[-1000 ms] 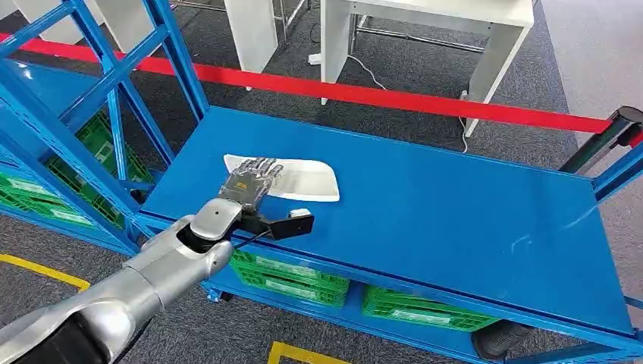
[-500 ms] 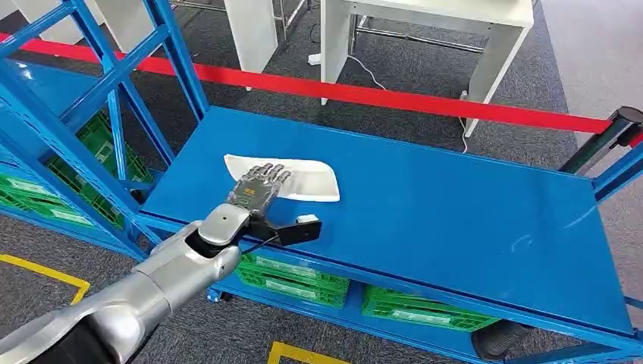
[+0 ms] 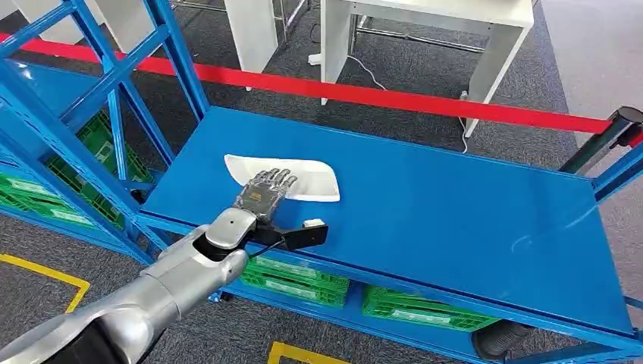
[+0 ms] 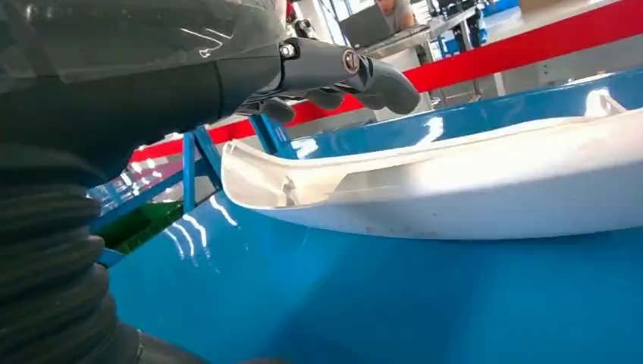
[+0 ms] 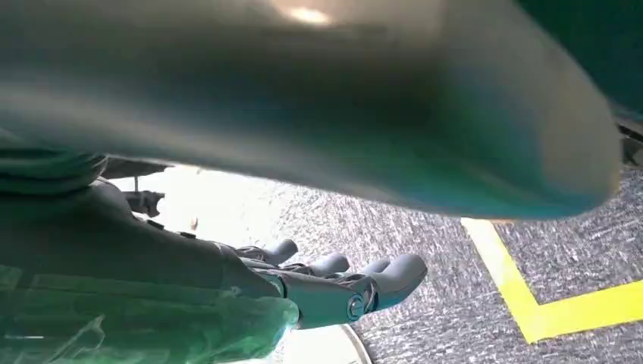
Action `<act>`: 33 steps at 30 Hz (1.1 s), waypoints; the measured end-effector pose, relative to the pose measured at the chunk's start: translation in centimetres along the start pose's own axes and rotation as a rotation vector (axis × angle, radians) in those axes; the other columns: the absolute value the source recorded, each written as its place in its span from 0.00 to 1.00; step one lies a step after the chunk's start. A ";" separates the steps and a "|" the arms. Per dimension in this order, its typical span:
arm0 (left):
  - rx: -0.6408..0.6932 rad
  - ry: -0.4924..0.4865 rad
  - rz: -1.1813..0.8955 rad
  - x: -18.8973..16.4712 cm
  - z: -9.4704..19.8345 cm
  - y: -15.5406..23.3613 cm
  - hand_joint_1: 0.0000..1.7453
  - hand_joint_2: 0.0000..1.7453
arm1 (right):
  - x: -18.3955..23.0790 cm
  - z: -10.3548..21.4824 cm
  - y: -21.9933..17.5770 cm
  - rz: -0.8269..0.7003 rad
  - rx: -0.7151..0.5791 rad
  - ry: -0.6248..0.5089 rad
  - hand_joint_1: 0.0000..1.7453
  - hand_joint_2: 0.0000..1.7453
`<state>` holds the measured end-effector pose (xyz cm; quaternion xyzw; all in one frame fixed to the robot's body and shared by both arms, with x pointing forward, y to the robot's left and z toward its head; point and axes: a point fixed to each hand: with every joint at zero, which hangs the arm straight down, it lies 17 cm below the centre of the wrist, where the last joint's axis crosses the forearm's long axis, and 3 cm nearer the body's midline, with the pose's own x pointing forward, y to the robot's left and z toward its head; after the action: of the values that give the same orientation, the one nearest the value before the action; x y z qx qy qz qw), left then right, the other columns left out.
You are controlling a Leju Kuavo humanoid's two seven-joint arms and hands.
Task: Take the parts from the cabinet and place them on the table.
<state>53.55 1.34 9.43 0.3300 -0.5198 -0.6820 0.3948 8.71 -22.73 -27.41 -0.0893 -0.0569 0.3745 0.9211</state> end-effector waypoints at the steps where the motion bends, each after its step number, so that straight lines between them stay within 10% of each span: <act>1: -0.001 0.001 0.000 0.0 0.0 0.0 0.00 1.00 | 0.0 0.0 0.0 0.000 0.000 0.000 0.00 0.00; 24: -0.028 0.019 0.003 -0.7 0.2 -1.3 0.16 1.00 | -0.1 0.1 0.6 0.004 0.010 -0.002 0.00 0.00; 25: -0.028 0.019 0.003 -0.7 0.2 -1.3 0.44 1.00 | 0.0 0.1 0.6 0.004 0.010 -0.002 0.00 0.00; 27: -0.030 0.020 0.003 -0.7 0.2 -1.3 0.62 1.00 | 0.0 0.1 0.7 0.005 0.012 -0.004 0.00 0.00; 33: -0.044 0.022 0.006 -0.6 0.2 -1.7 0.75 1.00 | 0.0 0.1 0.9 0.006 0.018 -0.005 0.00 0.00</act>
<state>53.34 2.24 7.86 0.3271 -0.5012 -0.6884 0.4097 8.05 -22.12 -27.46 -0.0802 -0.0558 0.3781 0.9206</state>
